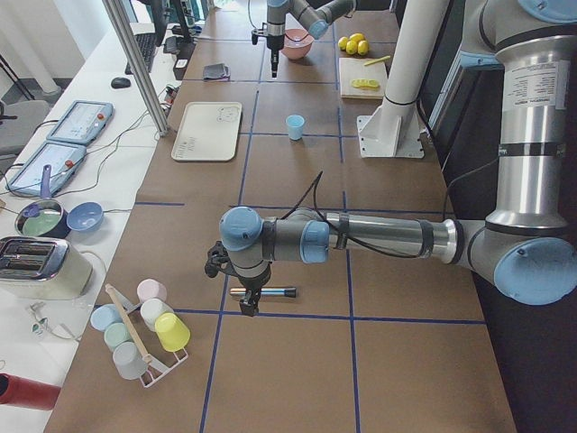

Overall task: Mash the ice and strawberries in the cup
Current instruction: 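Carry the ice cube over the light-blue cup and release it, then move the right gripper back to the ice bowl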

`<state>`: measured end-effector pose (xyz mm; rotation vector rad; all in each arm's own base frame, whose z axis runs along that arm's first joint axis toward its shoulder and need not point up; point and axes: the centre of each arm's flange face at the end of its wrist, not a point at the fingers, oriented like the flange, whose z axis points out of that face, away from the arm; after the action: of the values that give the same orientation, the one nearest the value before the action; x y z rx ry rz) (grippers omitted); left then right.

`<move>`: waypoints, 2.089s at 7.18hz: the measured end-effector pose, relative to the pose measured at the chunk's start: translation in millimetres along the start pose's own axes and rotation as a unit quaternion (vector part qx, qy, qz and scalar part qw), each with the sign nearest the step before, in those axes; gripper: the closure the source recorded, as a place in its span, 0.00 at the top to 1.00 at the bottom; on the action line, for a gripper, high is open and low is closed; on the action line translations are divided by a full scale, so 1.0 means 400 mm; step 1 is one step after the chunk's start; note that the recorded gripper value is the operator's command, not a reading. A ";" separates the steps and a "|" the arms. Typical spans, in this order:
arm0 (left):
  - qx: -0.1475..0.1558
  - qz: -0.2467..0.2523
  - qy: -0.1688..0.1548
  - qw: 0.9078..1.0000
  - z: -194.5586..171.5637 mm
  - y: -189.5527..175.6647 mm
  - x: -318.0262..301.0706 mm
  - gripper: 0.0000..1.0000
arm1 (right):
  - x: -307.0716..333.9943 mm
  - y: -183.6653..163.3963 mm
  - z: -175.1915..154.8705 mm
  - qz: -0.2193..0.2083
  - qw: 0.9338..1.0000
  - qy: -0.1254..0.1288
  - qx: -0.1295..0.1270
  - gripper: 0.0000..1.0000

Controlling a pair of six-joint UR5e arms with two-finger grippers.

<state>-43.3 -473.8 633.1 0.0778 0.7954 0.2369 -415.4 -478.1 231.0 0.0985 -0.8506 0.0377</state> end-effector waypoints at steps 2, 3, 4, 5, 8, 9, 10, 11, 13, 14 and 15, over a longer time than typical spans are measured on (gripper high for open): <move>0.000 0.000 0.000 1.000 0.000 -0.001 0.000 1.00 | -0.241 0.106 0.000 0.030 0.999 0.006 0.016 0.00; 0.000 0.000 0.000 1.000 0.000 -0.001 0.000 1.00 | -0.345 0.136 0.014 0.043 0.999 0.009 0.020 0.00; -0.001 0.000 0.000 1.000 0.002 -0.001 0.000 1.00 | -0.436 0.163 0.052 0.052 0.998 0.019 0.022 0.00; -0.001 0.000 0.000 1.000 0.003 -0.001 0.000 1.00 | -0.485 0.190 0.088 0.054 0.998 0.030 0.025 0.00; -0.001 0.001 0.001 1.000 0.002 -0.002 0.002 1.00 | -0.492 0.214 0.131 0.053 0.997 0.045 0.024 0.97; 0.000 0.002 0.001 1.000 0.001 -0.003 0.003 1.00 | -0.490 0.216 0.135 0.053 0.997 0.046 0.023 0.99; 0.001 0.002 0.001 1.000 0.000 -0.004 0.004 1.00 | -0.485 0.219 0.141 0.053 0.997 0.048 0.023 0.99; 0.001 0.003 0.001 1.000 -0.001 -0.004 0.006 1.00 | -0.482 0.222 0.144 0.053 0.997 0.048 0.022 0.99; 0.001 0.003 0.001 1.000 -0.001 -0.004 0.007 1.00 | -0.474 0.216 0.129 0.053 0.997 0.044 0.023 0.99; 0.000 0.003 0.001 1.000 0.000 -0.004 0.007 1.00 | -0.438 0.190 0.106 0.056 0.997 0.039 0.025 0.99; 0.000 0.003 0.001 1.000 0.001 -0.004 0.006 1.00 | -0.343 0.141 0.063 0.053 0.998 0.033 0.026 0.99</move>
<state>-41.0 -474.6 631.3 0.0802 0.7969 0.2427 -528.8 -423.8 148.3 0.0994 -0.7880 0.1622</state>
